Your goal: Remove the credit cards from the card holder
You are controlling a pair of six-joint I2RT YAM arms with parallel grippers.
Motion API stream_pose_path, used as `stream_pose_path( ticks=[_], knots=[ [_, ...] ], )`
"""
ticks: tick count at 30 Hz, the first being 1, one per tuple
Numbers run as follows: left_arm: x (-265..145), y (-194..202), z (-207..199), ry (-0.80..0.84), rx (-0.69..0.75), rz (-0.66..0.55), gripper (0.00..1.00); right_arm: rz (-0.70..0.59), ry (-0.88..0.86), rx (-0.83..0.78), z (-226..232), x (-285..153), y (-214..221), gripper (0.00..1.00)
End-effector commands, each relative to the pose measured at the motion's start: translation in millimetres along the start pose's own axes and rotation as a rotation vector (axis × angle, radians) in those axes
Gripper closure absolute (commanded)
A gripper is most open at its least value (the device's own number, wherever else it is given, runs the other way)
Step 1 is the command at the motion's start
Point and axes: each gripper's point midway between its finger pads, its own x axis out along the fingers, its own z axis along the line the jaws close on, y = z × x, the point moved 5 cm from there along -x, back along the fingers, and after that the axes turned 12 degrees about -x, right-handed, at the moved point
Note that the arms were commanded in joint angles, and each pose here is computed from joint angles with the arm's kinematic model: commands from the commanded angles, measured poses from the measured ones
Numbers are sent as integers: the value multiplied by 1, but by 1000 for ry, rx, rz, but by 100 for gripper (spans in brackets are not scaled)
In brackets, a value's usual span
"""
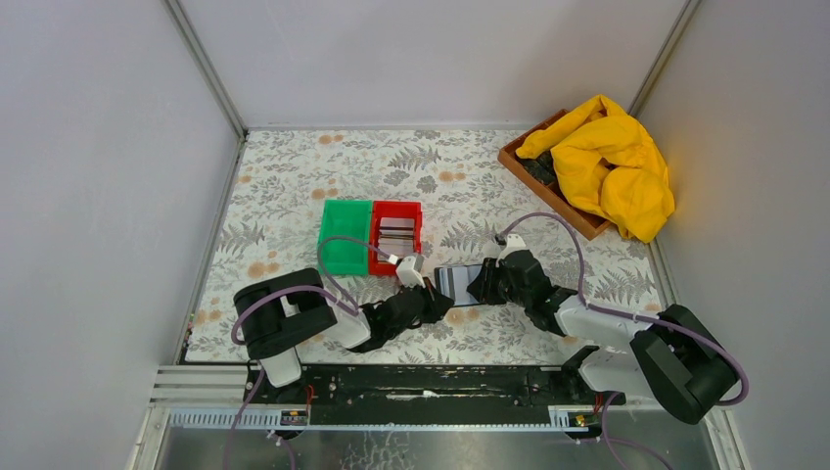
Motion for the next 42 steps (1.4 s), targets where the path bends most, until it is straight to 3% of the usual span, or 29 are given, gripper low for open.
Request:
stream_pose_path(
  ticks=[1, 7, 25, 42],
  knots=[
    [-1, 2, 17, -43, 13, -10, 100, -37, 2, -5, -1, 3, -9, 61],
    [-1, 4, 19, -36, 4, -1, 100, -2, -37, 18, 0, 9, -4, 53],
    [-1, 6, 24, -37, -5, 12, 100, -85, -118, -11, 10, 1, -15, 56],
    [-4, 4, 23, -25, -14, 14, 100, 15, -53, 7, 0, 14, -1, 55]
  ],
)
